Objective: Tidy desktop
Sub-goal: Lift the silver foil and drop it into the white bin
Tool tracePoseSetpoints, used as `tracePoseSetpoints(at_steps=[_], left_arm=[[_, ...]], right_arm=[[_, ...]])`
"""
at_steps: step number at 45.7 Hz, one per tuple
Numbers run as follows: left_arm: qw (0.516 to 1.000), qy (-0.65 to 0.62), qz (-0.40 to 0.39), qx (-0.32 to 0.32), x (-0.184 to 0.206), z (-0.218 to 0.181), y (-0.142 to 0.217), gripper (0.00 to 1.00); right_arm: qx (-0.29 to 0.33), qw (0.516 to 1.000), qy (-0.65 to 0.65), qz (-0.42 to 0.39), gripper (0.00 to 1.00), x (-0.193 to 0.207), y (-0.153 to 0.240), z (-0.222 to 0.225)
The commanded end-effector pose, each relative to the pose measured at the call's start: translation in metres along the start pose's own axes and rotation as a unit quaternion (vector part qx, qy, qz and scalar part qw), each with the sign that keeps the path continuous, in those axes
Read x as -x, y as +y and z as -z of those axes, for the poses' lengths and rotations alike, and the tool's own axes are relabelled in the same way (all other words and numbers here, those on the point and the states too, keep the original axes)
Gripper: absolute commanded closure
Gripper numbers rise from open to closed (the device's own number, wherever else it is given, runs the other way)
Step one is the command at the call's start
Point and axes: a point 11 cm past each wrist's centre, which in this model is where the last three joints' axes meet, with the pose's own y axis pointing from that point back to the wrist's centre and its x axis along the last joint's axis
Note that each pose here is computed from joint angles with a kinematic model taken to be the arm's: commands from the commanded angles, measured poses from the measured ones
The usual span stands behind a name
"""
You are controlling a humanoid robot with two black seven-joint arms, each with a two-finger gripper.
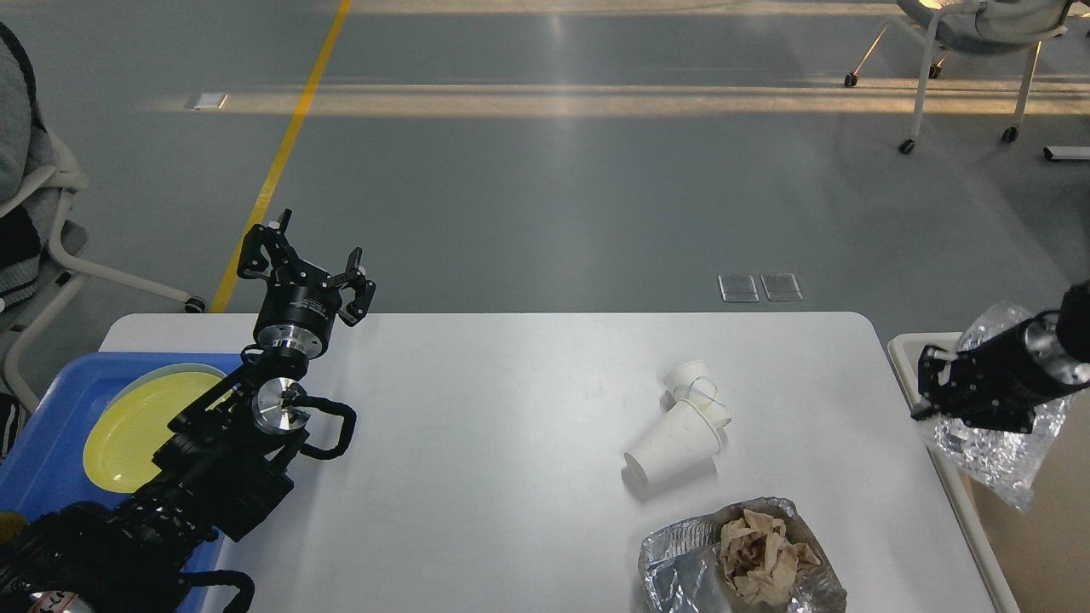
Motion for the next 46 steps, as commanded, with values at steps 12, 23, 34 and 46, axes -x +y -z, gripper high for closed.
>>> tracePoseSetpoints(at_steps=[12,23,34,46], left_arm=[[1.000,0.000,-0.001,-0.001,0.000,0.001,0.001,0.00],[1.000,0.000,0.000,0.000,0.000,0.000,0.000,0.00],[1.000,0.000,0.000,0.000,0.000,0.000,0.000,0.00],[1.000,0.000,0.000,0.000,0.000,0.000,0.000,0.00]], right_arm=[[-0.123,0.971,0.138,-0.148,1.00,-0.027,0.184,0.152],[-0.182,0.932,0.231,-0.210,1.00,0.014,0.279,0.228],[-0.226,0.907,0.269,-0.232,1.00,0.042,0.323,0.257],[-0.136,0.951,0.191,-0.203,1.00,-0.021,0.233,0.196]])
